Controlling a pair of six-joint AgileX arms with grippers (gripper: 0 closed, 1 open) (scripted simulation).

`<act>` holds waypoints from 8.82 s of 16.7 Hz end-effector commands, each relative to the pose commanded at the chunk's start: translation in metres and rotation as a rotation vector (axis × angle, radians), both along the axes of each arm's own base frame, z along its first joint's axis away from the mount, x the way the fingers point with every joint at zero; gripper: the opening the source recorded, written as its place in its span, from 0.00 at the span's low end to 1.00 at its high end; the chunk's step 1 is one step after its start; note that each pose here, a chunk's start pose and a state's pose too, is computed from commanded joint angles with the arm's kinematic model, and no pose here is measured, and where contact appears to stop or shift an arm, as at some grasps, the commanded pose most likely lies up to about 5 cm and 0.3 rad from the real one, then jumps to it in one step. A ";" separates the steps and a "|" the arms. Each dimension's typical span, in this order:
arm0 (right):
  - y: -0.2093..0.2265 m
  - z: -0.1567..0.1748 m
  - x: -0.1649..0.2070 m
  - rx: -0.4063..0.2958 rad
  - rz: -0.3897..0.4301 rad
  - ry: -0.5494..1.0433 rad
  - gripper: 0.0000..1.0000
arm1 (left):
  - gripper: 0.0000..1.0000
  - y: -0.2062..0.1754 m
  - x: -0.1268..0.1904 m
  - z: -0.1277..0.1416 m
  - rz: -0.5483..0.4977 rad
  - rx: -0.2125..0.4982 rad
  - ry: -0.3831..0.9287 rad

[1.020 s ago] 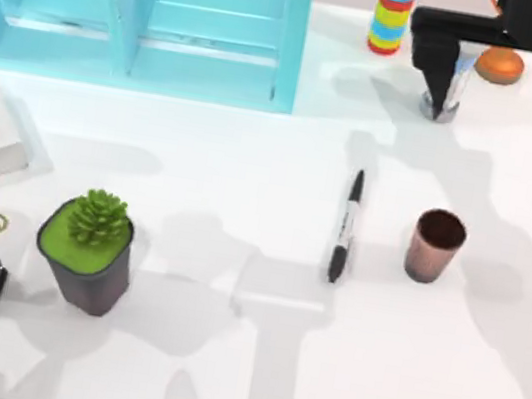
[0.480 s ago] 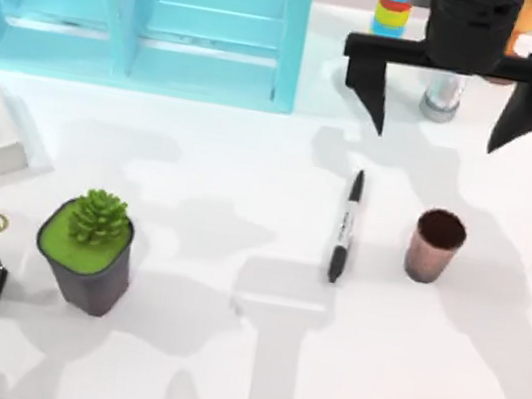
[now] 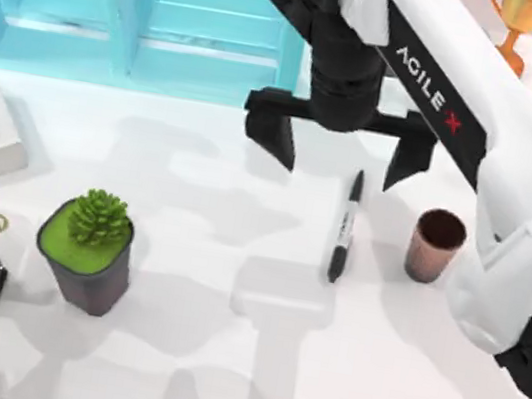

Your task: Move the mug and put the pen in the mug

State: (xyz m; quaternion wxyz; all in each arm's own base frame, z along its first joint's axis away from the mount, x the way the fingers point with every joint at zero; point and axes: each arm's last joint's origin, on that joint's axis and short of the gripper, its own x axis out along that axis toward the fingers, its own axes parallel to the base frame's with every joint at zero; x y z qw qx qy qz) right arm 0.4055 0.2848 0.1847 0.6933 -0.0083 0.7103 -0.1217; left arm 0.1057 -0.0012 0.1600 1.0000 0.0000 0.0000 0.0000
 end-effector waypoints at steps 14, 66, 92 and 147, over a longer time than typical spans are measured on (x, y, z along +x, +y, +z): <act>0.009 -0.037 0.007 -0.007 -0.004 0.002 1.00 | 1.00 0.000 0.000 0.000 0.000 0.000 0.000; -0.002 -0.051 -0.016 0.076 -0.020 -0.062 0.00 | 1.00 0.000 0.000 0.000 0.000 0.000 0.000; 0.018 -0.015 -0.139 -0.070 0.442 -0.510 0.00 | 1.00 0.000 0.000 0.000 0.000 0.000 0.000; -0.075 -0.004 -0.179 -0.227 0.050 -1.610 1.00 | 1.00 0.000 0.000 0.000 0.000 0.000 0.000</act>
